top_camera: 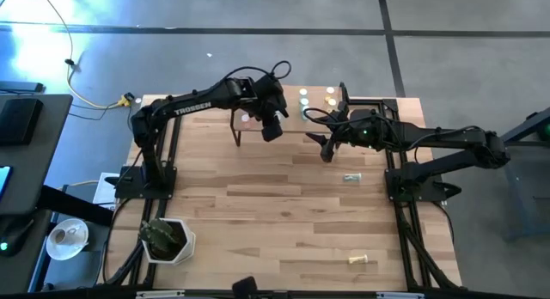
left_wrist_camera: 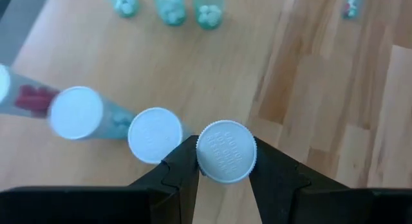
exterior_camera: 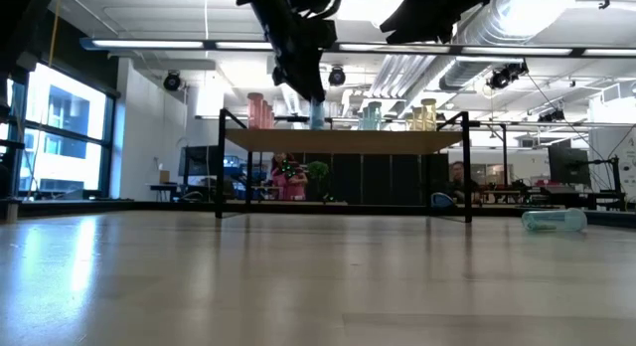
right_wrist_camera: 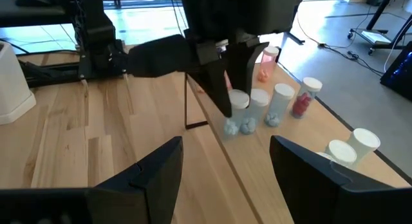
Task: Pick and place medicine bottles onto shelf by color
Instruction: Put the blue pill bottle on the shelf aligned with the other blue pill bottles, then put the green pill bottle on the shelf aligned with the other green pill bottles
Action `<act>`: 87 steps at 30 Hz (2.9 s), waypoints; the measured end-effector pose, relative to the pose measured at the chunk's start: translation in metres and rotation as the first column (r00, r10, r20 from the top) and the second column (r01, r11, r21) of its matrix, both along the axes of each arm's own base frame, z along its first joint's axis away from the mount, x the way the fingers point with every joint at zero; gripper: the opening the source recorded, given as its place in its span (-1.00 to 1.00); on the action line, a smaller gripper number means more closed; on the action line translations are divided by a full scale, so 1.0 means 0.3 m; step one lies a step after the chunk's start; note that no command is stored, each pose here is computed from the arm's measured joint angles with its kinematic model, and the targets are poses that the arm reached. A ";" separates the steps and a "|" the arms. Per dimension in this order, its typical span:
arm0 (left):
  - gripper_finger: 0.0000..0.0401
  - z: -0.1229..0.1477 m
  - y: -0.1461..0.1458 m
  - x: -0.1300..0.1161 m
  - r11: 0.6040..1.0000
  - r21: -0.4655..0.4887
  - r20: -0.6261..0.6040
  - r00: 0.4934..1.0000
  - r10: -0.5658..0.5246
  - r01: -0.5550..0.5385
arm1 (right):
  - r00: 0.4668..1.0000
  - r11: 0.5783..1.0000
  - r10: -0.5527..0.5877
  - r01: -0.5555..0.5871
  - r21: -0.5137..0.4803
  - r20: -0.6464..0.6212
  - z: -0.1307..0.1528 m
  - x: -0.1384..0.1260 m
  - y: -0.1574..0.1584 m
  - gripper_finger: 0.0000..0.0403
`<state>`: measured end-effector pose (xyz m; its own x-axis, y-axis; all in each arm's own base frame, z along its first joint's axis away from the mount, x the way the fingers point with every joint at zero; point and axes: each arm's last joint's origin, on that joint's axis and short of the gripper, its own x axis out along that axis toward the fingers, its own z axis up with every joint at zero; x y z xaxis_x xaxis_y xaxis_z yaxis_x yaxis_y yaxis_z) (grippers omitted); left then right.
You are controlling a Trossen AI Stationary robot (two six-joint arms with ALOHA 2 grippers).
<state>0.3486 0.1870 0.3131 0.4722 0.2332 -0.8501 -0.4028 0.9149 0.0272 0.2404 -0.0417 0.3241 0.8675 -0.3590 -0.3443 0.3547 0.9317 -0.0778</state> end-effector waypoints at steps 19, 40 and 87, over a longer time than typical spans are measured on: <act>-0.45 -0.015 0.020 -0.014 0.999 -0.017 -0.007 0.999 0.046 -0.046 | 1.000 1.000 -0.008 0.008 0.022 0.008 0.000 0.000 0.000 0.12; -0.44 -0.030 0.018 -0.014 0.998 -0.024 -0.009 0.998 0.058 -0.058 | 1.000 1.000 -0.007 0.007 0.020 0.007 -0.001 0.000 0.000 0.12; -0.21 0.041 -0.004 -0.053 0.999 0.006 0.032 0.998 0.053 -0.053 | 1.000 1.000 -0.007 0.007 0.020 0.001 -0.002 -0.001 0.000 0.12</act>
